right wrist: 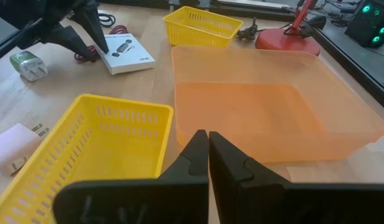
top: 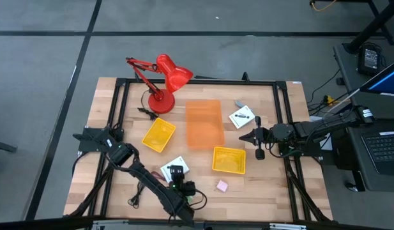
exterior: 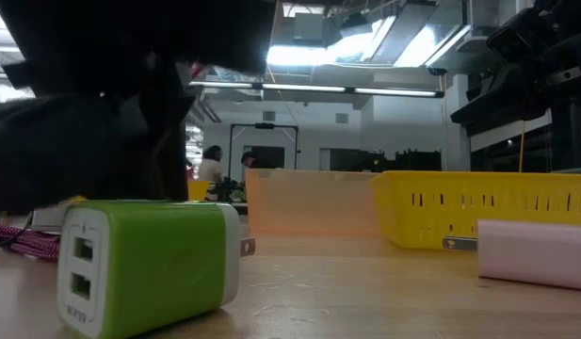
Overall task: Pick and place items into bin
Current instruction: Put the bottom card reader box into the orange bin
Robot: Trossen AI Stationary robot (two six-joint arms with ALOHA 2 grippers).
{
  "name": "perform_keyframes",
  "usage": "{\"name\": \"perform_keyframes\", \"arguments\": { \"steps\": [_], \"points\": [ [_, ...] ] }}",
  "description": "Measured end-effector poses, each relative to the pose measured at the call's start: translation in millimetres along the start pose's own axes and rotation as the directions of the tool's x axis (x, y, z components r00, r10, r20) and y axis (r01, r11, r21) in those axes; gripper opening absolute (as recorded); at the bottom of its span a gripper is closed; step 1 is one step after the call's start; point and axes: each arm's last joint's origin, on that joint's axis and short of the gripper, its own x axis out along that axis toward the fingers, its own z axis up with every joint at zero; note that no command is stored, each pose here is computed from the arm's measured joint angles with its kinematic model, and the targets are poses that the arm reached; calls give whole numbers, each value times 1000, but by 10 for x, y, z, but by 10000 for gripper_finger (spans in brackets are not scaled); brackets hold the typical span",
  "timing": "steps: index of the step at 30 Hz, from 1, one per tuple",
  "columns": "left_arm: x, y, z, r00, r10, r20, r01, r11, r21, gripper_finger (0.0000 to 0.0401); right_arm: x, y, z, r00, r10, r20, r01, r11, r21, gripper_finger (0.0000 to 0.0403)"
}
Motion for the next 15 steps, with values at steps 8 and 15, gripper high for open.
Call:
{"name": "perform_keyframes", "arguments": {
  "steps": [8,15],
  "points": [
    [25,0,-24,1000,12,-10,-12,1000,8,148,0,0,-5,1000,0,-5,0,1000,-1,0],
    [25,0,-31,1000,2,-27,-2,1000,9,146,0,0,-5,1000,0,-5,0,1000,-1,0]
  ]
}}
